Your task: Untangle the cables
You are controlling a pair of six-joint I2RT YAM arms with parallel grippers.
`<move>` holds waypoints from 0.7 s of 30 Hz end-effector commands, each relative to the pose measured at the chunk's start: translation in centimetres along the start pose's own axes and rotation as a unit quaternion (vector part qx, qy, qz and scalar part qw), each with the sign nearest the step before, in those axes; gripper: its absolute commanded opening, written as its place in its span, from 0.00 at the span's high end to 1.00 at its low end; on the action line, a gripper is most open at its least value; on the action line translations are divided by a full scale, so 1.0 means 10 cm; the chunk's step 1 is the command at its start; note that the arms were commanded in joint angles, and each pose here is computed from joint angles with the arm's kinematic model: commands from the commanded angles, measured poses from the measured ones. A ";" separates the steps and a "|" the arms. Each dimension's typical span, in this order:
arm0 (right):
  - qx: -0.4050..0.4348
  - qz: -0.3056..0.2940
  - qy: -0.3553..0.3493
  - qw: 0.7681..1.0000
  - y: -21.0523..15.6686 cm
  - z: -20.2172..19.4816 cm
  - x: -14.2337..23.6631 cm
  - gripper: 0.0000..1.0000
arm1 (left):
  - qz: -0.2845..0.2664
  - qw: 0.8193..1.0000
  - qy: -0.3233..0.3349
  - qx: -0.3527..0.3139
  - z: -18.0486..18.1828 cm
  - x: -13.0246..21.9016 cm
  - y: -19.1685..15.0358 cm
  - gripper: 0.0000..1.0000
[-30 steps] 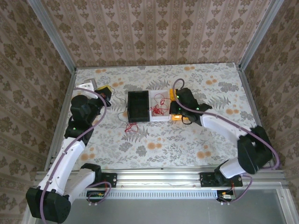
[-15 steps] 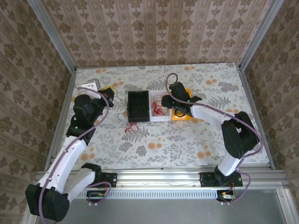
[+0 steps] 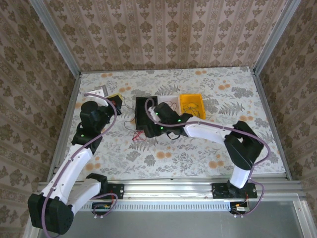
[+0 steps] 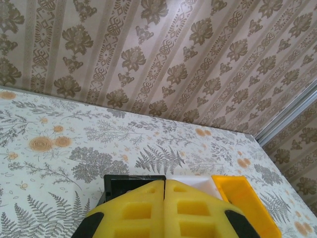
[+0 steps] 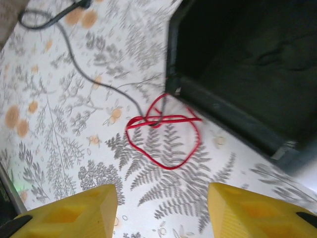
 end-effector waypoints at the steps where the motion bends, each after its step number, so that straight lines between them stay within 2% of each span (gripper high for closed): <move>1: 0.040 0.060 0.014 0.997 -0.15 0.08 -0.17 0.47 | -0.001 1.000 0.009 0.008 0.02 0.04 -0.02 1.00; 8: 0.079 0.099 0.007 0.992 -0.22 0.09 -0.47 0.45 | 0.013 0.999 0.038 0.016 0.11 0.07 -0.09 1.00; 21: 0.150 0.151 -0.017 0.977 -0.41 0.11 -0.90 0.44 | 0.019 0.998 0.047 0.032 0.14 0.05 -0.11 1.00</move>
Point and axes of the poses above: each hand's point on the last joint's axis, 136 mm out from that joint toward the fingers, its own x axis back along the fingers, its own z axis along the line the jaws close on, y = z × x, the point moved 3 cm from there along x, back along the fingers, and after that the axes turned 5 degrees about -x, right-handed, at the moved point
